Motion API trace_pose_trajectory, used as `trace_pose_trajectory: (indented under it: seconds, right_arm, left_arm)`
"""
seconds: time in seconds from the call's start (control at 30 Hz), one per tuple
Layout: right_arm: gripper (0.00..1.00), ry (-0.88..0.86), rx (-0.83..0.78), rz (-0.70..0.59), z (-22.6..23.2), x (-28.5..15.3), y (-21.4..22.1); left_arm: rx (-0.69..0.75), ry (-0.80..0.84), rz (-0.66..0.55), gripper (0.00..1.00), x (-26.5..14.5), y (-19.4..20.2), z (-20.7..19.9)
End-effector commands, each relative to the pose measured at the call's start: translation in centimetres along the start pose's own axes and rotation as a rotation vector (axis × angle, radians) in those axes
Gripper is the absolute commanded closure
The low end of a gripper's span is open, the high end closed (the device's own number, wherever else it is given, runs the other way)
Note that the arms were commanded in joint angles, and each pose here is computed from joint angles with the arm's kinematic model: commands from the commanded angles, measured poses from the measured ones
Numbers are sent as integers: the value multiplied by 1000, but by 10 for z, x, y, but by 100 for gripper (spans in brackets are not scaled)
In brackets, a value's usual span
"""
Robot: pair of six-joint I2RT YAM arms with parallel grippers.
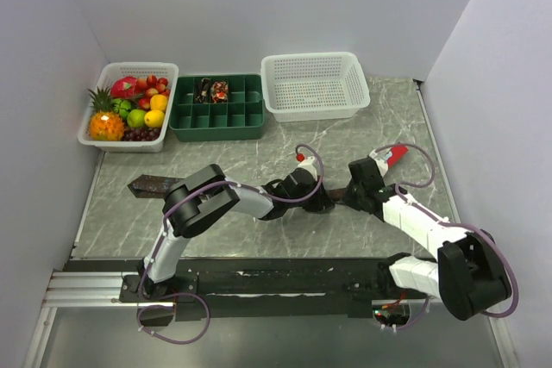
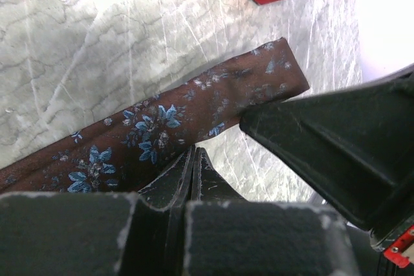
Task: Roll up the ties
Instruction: Flatten out the tie at the center of the board.
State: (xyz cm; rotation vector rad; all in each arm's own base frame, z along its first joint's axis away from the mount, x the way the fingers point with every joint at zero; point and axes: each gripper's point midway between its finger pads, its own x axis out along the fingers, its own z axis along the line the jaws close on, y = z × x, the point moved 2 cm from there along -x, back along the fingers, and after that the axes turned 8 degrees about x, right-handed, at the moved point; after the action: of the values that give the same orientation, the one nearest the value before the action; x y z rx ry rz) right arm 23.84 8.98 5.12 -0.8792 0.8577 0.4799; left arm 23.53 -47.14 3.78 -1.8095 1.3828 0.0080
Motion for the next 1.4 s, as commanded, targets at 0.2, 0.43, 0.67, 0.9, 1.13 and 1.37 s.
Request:
trace_pose_trajectory:
  seconds: [0.2,0.43,0.67,0.9,1.13,1.37]
  right_arm:
    - [100,34,94,-41,-21,-9,6]
    - [100,-282,-12,-125,36,-32,-22]
    - [100,-253,-1,-225,44,-33,-52]
    - [100,-142,81,-108,47,1,-48]
    - [100,-106,185,-86,24,13,-39]
    - [100,-91,284,-99,-2,15,-34]
  left_arm:
    - [2,-82,8,99,10,4,25]
    - [3,-82,17,99,12,7,26]
    - [8,-77,18,99,13,6,25]
    - [12,-78,19,99,12,7,25]
    - [19,-86,10,99,9,4,25]
    - [23,-97,13,99,12,6,29]
